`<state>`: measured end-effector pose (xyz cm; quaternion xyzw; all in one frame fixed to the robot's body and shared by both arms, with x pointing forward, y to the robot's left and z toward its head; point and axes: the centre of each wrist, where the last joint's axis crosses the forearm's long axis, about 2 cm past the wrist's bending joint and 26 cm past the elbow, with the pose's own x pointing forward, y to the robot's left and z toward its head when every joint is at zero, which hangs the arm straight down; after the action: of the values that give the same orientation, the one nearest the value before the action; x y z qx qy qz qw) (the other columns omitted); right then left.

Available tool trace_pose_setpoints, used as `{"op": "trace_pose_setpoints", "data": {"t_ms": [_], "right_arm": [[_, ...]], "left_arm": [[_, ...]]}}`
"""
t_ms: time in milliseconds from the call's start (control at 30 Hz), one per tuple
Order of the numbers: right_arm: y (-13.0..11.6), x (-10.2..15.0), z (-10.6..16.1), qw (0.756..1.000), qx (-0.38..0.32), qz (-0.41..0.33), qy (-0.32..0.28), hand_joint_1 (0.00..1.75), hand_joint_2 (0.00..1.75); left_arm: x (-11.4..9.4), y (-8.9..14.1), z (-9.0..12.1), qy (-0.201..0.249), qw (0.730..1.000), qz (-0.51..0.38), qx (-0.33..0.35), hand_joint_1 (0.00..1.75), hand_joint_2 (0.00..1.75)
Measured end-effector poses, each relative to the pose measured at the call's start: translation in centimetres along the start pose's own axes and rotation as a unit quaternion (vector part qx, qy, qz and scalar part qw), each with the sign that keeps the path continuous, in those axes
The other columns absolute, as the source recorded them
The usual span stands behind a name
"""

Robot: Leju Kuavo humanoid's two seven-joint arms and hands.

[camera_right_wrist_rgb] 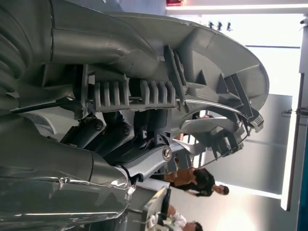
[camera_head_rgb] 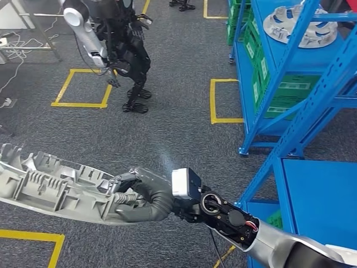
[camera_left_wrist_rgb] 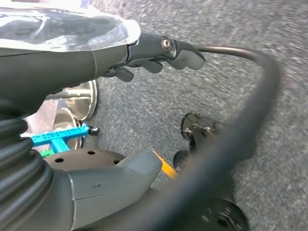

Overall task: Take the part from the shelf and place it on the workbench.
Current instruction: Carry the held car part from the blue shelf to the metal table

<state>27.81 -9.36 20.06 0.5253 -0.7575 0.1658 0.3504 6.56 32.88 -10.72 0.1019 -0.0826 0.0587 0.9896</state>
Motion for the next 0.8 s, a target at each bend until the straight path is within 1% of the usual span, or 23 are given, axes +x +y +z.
{"op": "trace_pose_setpoints", "data": {"t_ms": [333,667,800], "right_arm": [[0.15,0.04,-0.58,1.000,0.014,0.002,0.001,1.75,1.75],[0.42,-0.33,-0.46,1.000,0.025,-0.007,0.008,1.75,1.75],[0.63,-0.44,-0.82,0.999,0.031,-0.011,0.008,1.75,1.75]], "left_arm": [[0.02,0.20,-0.03,0.002,1.000,0.008,0.003,0.00,1.75],[0.17,-0.03,0.00,0.009,1.000,0.019,0.004,0.00,1.75],[-0.21,0.09,-0.01,0.014,1.000,0.022,0.008,0.00,1.75]]}}
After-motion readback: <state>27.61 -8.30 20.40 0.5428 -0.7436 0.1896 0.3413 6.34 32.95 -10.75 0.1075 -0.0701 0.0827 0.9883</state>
